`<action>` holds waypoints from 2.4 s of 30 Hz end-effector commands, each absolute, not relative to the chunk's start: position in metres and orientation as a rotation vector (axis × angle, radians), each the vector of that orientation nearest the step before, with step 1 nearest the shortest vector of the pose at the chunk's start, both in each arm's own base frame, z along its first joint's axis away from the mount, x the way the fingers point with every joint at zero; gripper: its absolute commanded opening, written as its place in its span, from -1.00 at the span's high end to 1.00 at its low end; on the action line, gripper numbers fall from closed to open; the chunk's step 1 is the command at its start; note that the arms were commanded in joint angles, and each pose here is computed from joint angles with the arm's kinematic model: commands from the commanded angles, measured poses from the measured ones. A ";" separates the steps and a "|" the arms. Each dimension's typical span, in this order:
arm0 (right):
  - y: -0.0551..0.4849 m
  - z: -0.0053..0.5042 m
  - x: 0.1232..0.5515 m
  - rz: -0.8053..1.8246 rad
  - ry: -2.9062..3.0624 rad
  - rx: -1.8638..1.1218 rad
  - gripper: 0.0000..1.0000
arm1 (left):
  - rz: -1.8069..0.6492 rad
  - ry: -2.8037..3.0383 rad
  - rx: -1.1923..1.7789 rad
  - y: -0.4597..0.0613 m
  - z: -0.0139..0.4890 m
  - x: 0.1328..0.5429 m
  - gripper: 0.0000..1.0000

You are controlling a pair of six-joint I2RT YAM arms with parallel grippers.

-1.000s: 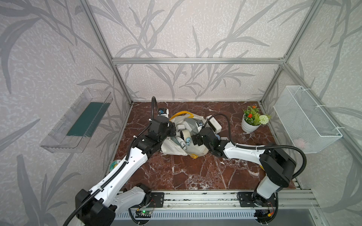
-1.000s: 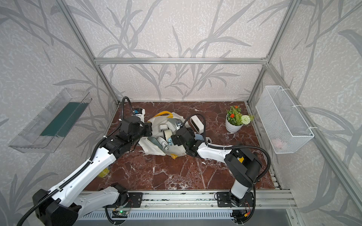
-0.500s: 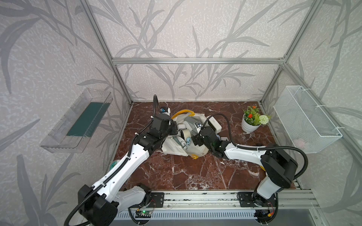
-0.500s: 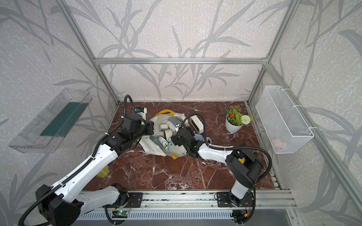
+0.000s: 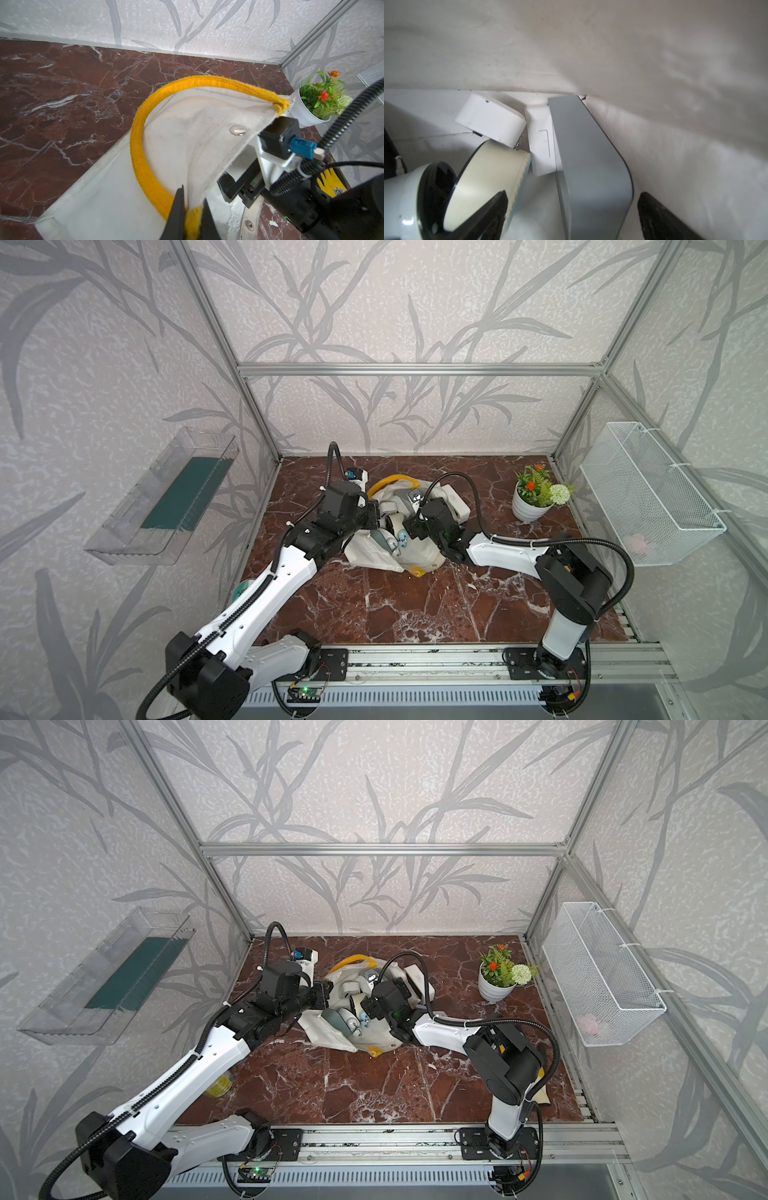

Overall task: Take the alarm clock out of the canvas bag
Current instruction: Pick up the alarm from the canvas bag.

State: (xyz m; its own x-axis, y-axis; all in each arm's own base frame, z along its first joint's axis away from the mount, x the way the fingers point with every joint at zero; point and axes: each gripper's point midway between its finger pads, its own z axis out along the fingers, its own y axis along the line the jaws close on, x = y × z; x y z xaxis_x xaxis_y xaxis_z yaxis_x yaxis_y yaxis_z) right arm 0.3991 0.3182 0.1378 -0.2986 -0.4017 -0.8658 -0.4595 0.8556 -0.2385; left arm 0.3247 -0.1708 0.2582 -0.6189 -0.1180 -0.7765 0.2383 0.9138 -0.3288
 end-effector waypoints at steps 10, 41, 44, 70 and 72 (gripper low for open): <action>0.300 0.133 0.429 0.096 1.933 -0.536 -1.00 | -0.653 2.074 0.153 -0.191 0.292 0.325 1.00; 0.332 0.134 0.391 0.490 1.917 -0.676 -0.61 | -0.649 2.080 0.126 -0.189 0.288 0.328 1.00; 0.332 0.136 0.382 0.515 1.929 -0.698 -0.57 | -0.638 2.084 0.113 -0.187 0.286 0.329 1.00; 0.295 0.127 0.393 0.242 2.071 -0.641 -0.08 | -0.612 2.100 0.078 -0.180 0.280 0.332 1.00; 0.294 0.128 0.392 0.242 2.078 -0.641 0.01 | -0.602 2.104 0.073 -0.178 0.280 0.331 1.00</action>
State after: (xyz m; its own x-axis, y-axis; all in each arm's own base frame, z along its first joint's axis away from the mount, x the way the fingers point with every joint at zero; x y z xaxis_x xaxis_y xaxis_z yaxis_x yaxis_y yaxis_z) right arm 0.3933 0.2985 0.1100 -0.4498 -0.3642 -0.8155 -0.5407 0.8378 -0.0760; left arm 0.3242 -0.1775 0.2577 -0.6367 -0.1303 -0.7601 0.2612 0.8909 -0.3716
